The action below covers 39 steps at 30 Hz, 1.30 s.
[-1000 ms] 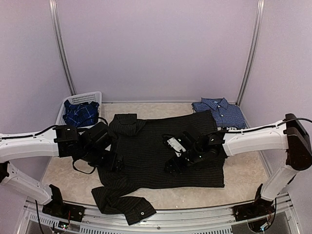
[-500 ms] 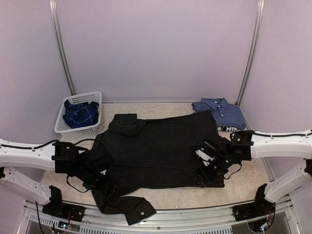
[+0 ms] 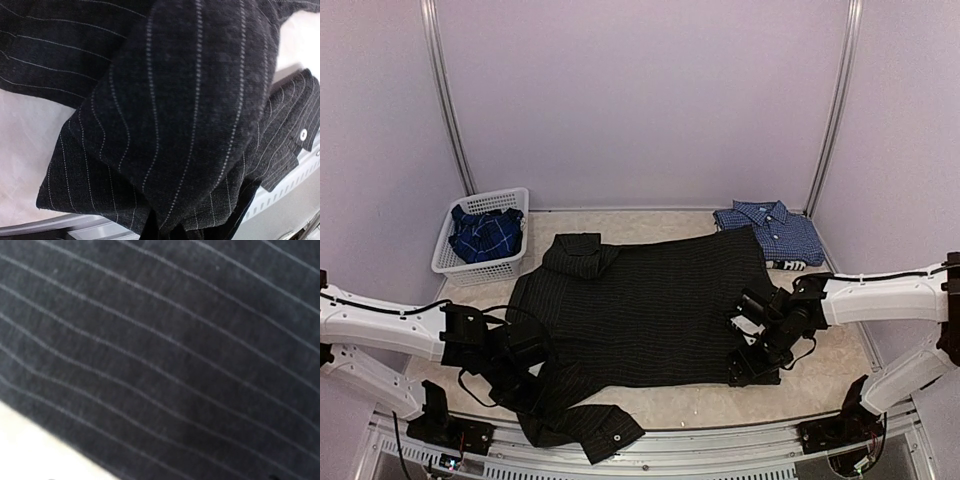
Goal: Fold and stack the long sleeve shirts
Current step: Smooth out the flattened shirt at the center of the board.
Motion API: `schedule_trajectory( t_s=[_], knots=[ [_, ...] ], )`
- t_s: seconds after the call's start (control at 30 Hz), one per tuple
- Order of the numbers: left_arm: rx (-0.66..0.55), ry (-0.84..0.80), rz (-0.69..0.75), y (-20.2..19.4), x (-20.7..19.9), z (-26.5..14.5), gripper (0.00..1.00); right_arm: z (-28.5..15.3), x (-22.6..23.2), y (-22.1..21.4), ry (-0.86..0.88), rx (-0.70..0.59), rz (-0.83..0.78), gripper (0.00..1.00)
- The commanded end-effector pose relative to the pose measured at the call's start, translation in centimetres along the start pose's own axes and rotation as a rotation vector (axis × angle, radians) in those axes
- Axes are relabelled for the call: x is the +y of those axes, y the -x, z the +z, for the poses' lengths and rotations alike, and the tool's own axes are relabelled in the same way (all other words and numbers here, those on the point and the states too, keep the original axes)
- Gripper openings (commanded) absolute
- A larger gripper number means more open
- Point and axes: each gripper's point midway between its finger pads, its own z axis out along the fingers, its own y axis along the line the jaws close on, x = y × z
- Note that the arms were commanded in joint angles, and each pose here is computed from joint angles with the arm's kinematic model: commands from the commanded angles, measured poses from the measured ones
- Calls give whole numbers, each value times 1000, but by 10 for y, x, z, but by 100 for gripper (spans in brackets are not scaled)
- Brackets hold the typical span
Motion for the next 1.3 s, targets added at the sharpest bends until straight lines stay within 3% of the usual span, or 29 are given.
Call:
schedule_trajectory(
  t_s=[0.0,0.27,0.43,0.5,0.63,0.83,0.97,1.27],
  knots=[
    [63,-102,28,-14,-27,-12,0,7,-1,8,12,-5,-16,86],
    [171,-132,9,-38,-39,-25,2,12,-11,9,-21,6,21,86],
    [114,-195,46,-26,-54,-45,28,11,-10,16,-23,-11,7,86],
    [81,-177,51,-16,-52,-50,43,11,-11,17,-31,-15,5,86],
    [-43,-76,-11,23,-27,-61,53,9,-10,18,-24,-22,6,86],
    [-265,-71,-252,84,30,-66,57,3,-11,32,6,-110,46,86],
    [-363,-121,-301,108,44,-61,57,-1,-13,58,72,-210,90,86],
    [-304,-191,-321,112,44,-16,56,19,-13,73,139,-202,95,85]
  ],
)
